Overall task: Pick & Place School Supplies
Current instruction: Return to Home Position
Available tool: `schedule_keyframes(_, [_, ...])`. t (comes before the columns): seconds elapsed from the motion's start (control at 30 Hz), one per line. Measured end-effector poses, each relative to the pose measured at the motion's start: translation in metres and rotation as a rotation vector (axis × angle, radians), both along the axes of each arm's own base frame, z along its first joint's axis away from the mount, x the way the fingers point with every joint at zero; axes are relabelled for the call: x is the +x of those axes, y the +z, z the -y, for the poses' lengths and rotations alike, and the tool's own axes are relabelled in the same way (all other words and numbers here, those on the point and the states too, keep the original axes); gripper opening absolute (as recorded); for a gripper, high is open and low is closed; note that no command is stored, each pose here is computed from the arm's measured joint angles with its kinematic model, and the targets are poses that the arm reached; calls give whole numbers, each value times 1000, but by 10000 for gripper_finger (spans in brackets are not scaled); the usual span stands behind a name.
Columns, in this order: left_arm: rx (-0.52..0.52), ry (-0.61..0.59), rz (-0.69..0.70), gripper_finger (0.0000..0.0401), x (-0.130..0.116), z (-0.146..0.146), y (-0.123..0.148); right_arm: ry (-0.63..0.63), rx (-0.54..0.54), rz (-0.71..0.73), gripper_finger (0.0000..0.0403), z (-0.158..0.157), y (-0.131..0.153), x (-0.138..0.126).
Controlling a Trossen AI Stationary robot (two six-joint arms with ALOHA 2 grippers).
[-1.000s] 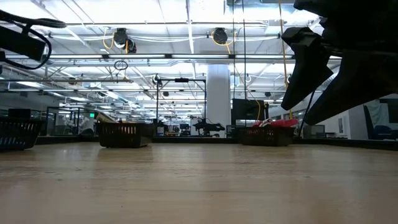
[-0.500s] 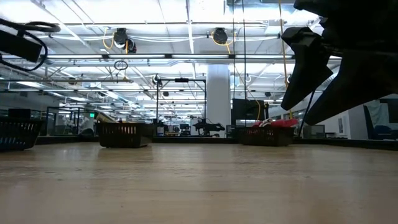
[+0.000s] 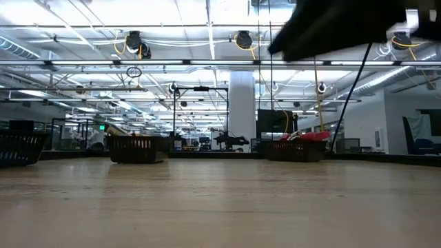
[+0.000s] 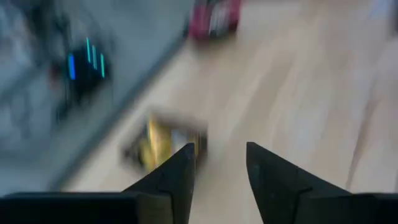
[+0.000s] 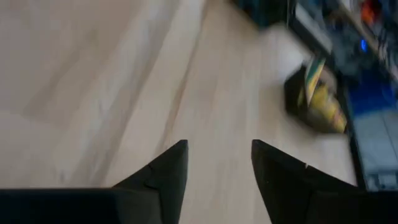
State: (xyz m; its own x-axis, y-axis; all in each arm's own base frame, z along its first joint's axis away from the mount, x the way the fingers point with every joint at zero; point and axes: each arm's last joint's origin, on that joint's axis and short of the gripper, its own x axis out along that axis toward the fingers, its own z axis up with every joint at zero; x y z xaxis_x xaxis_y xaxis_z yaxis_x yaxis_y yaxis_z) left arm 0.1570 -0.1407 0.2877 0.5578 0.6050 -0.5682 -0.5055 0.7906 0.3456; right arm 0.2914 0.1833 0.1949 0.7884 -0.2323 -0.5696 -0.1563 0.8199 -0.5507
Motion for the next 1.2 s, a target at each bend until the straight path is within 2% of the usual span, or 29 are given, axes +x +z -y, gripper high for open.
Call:
schedule_keyframes(0.1, [158,-151,117,135,-3,11,25,74,50,55,144,10,31,-3])
schedule_keyframes(0.17, [203,-215,160,130,-13,12,38,107,128,103,124,22,59,-10])
schedule_keyframes(0.33, [119,-313,280,127,-54,-8,48,201,291,254,81,55,132,-58])
schedule_keyframes(0.47, [16,-400,379,127,-85,-28,29,280,389,395,63,78,154,-114])
schedule_keyframes(0.6, [-117,-476,458,127,-106,-42,-2,320,501,510,55,101,136,-162])
schedule_keyframes(0.73, [-225,-535,509,127,-117,-47,-29,295,593,588,54,120,95,-190])
schedule_keyframes(0.83, [-272,-583,531,127,-122,-45,-44,277,641,605,54,128,63,-201])
schedule_keyframes(0.97, [-283,-635,547,127,-127,-42,-59,242,682,620,54,135,31,-208])
schedule_keyframes(1.1, [-271,-648,608,127,-129,-42,-62,234,732,636,54,137,15,-212])
schedule_keyframes(1.2, [-268,-651,597,127,-129,-42,-63,233,754,641,54,138,9,-213])
